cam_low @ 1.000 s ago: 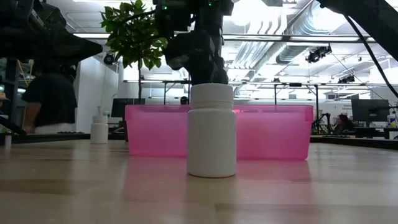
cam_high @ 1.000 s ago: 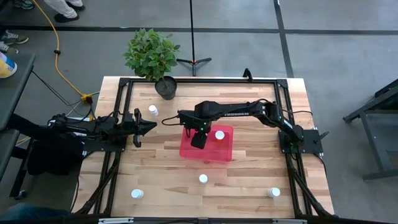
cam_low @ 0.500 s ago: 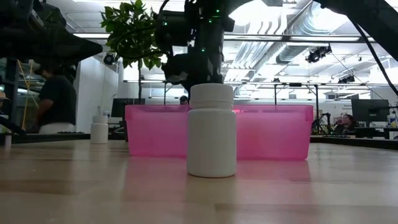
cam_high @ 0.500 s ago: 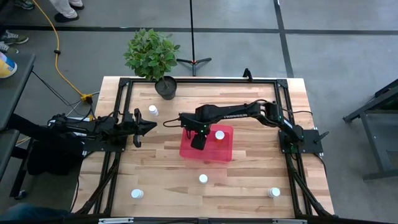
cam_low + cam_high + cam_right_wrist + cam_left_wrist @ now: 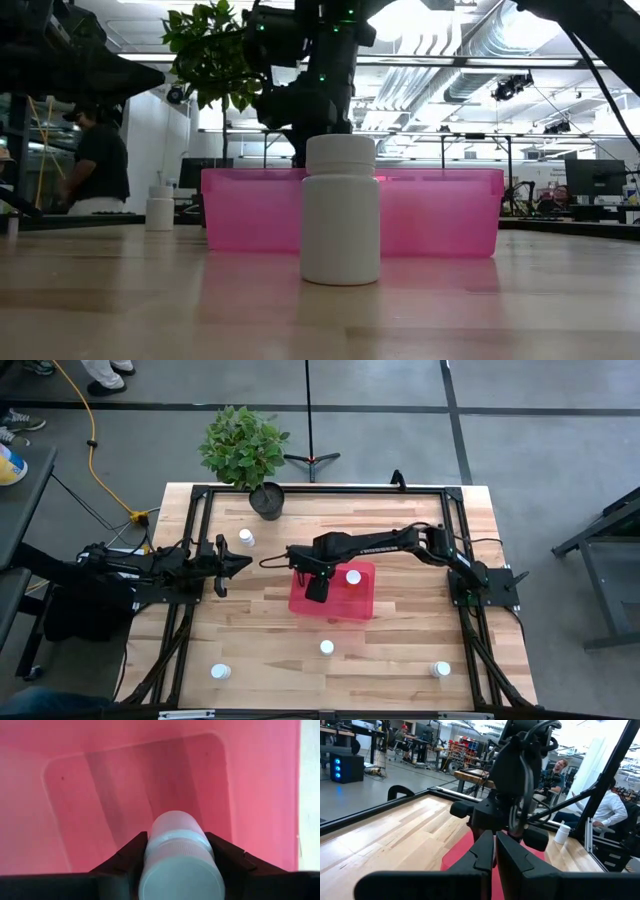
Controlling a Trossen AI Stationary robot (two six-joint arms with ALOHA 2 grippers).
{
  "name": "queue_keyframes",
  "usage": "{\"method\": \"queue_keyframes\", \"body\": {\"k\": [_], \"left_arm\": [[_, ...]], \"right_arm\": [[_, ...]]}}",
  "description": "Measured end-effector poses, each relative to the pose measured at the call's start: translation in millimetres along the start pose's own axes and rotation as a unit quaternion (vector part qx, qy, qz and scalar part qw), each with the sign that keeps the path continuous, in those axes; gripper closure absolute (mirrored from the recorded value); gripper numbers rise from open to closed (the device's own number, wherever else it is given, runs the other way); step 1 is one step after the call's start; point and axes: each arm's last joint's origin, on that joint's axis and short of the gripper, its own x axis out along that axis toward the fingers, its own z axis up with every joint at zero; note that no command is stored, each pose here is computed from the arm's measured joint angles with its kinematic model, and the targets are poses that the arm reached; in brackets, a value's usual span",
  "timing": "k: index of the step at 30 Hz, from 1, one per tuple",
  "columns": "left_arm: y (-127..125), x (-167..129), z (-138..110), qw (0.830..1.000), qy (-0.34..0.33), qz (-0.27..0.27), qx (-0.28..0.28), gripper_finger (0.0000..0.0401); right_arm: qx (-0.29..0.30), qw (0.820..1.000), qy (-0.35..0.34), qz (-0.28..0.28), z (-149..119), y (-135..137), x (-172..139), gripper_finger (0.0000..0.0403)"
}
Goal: Pick and place pill bottles into a basket
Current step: Put the white medicine bottle into the bin
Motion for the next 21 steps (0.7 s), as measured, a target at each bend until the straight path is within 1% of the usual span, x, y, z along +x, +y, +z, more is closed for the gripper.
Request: {"method": "queue_keyframes", "body": {"k": [5,10,16,21], "left_arm": [[0.0,0.0,0.0,1.0,0.0,0.0,0.0,0.0343],[0.0,0.0,0.1,1.0,0.0,0.0,0.0,0.0343],[0.0,0.0,0.1,1.0,0.0,0.0,0.0,0.0343],[0.0,0.0,-0.1,1.0,0.0,0.0,0.0,0.0343]], "right_arm": [[-0.002,1.0,0.003,0.005,0.0,0.0,1.0,0.0241],[-0.001,1.0,0.013,0.013,-0.1,-0.4,7.5,0.023],[-0.005,1.0,0.014,0.018,0.3,-0.7,9.3,0.0232],[-0.014,1.0,0.015,0.02,0.3,-1.1,9.3,0.0205]]}}
